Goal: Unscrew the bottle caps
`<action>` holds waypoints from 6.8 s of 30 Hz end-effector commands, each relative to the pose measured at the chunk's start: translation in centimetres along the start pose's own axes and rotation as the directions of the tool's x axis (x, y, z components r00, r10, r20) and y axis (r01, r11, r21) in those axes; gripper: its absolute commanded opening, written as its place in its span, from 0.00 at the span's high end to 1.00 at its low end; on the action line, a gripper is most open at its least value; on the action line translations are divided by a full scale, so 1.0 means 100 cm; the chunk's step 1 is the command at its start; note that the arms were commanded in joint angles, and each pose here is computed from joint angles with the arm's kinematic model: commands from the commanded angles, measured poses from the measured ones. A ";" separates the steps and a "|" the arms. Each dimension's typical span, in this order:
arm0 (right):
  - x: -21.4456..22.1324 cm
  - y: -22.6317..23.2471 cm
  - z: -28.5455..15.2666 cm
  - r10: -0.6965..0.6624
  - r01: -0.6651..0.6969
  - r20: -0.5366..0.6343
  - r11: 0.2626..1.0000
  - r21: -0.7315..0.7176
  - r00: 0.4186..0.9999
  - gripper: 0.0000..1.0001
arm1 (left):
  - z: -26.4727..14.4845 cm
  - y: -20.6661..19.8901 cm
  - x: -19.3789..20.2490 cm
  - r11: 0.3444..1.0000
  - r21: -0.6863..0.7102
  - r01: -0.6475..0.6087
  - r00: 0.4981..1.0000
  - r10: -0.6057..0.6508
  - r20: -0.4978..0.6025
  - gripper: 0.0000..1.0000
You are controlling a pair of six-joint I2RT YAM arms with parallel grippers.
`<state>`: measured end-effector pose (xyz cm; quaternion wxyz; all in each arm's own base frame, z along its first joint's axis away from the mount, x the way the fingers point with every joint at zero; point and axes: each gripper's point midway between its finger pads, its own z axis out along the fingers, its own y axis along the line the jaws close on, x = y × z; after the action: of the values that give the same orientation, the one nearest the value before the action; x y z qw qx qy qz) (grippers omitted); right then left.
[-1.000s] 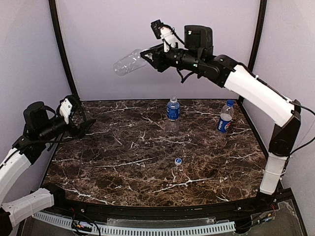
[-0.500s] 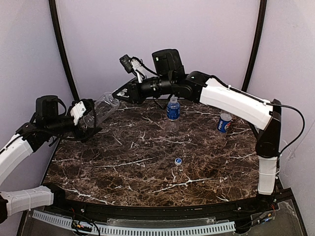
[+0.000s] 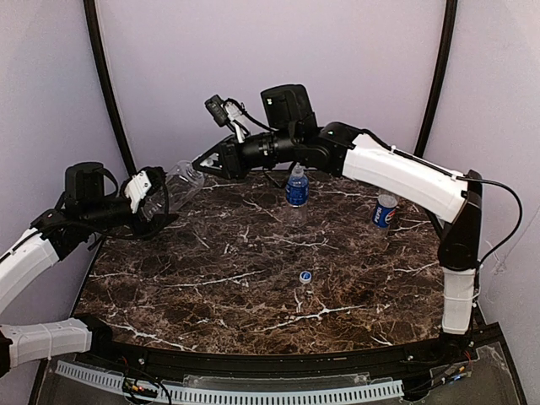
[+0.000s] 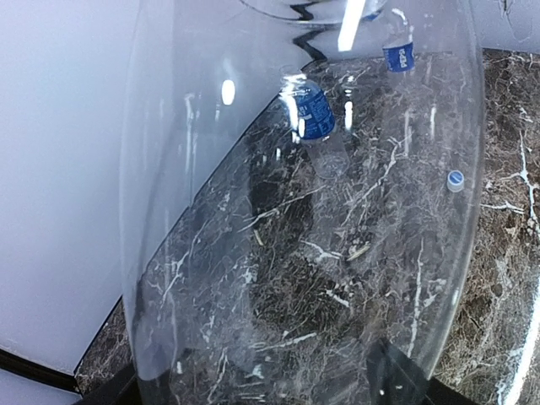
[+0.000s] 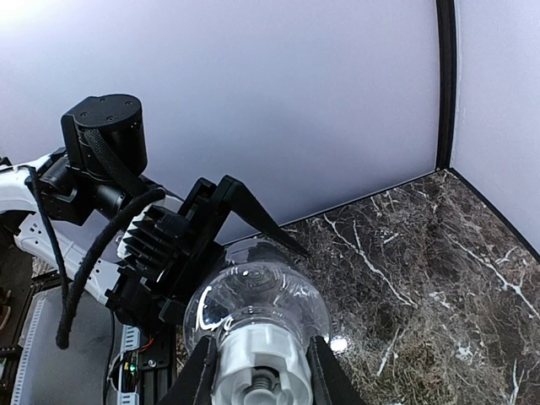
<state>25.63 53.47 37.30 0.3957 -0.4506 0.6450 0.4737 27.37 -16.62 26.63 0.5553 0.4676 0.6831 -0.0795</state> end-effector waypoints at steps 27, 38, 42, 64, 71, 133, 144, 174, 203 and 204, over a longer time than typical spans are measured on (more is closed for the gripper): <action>-0.009 -0.017 -0.014 0.299 -0.296 0.045 0.953 -0.066 0.953 0.05 | -0.026 0.094 -0.019 0.624 -0.520 -0.583 0.805 0.529 -0.269 0.51; -0.002 -0.037 0.009 0.464 -0.458 0.025 0.880 -0.127 0.885 0.26 | -0.023 0.088 -0.026 0.519 -0.513 -0.684 0.713 0.624 -0.319 0.51; -0.009 -0.033 0.010 0.455 -0.443 0.042 0.881 -0.168 0.889 0.43 | -0.020 0.084 -0.025 0.522 -0.503 -0.689 0.707 0.637 -0.308 0.51; 0.013 -0.030 0.015 0.480 -0.477 -0.027 0.860 -0.181 0.877 0.61 | -0.017 0.087 -0.024 0.533 -0.503 -0.680 0.720 0.616 -0.320 0.52; 0.013 -0.026 0.017 0.469 -0.469 -0.051 0.860 -0.202 0.882 0.87 | -0.017 0.086 -0.023 0.538 -0.501 -0.678 0.722 0.614 -0.318 0.53; 0.011 0.079 -0.064 -0.486 0.503 0.140 0.855 -0.129 0.862 0.01 | -0.007 -0.010 -0.007 0.979 -0.043 -0.199 0.980 0.199 0.004 0.66; 0.003 -0.016 -0.043 0.378 -0.377 0.060 0.926 -0.032 0.924 0.14 | -0.005 0.040 -0.008 0.896 -0.329 -0.299 0.953 0.298 -0.056 0.66; 0.009 -0.014 0.001 0.316 -0.316 -0.006 0.948 -0.039 0.949 0.56 | 0.001 0.036 -0.007 0.886 -0.309 -0.344 0.937 0.343 -0.060 0.67; 0.142 0.072 -0.011 -0.989 0.952 -0.086 0.140 -0.272 0.121 1.00 | -0.019 -0.099 0.023 0.910 0.407 -0.083 0.996 0.094 -0.005 0.71; 0.141 0.070 -0.010 -0.991 0.957 -0.092 0.116 -0.266 0.094 1.00 | -0.019 -0.100 0.023 0.908 0.410 -0.082 0.996 0.092 -0.004 0.70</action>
<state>15.36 50.11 27.37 0.4836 -0.8130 0.2861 0.1530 19.31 -18.63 18.91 0.4194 0.6187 0.6471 -0.1500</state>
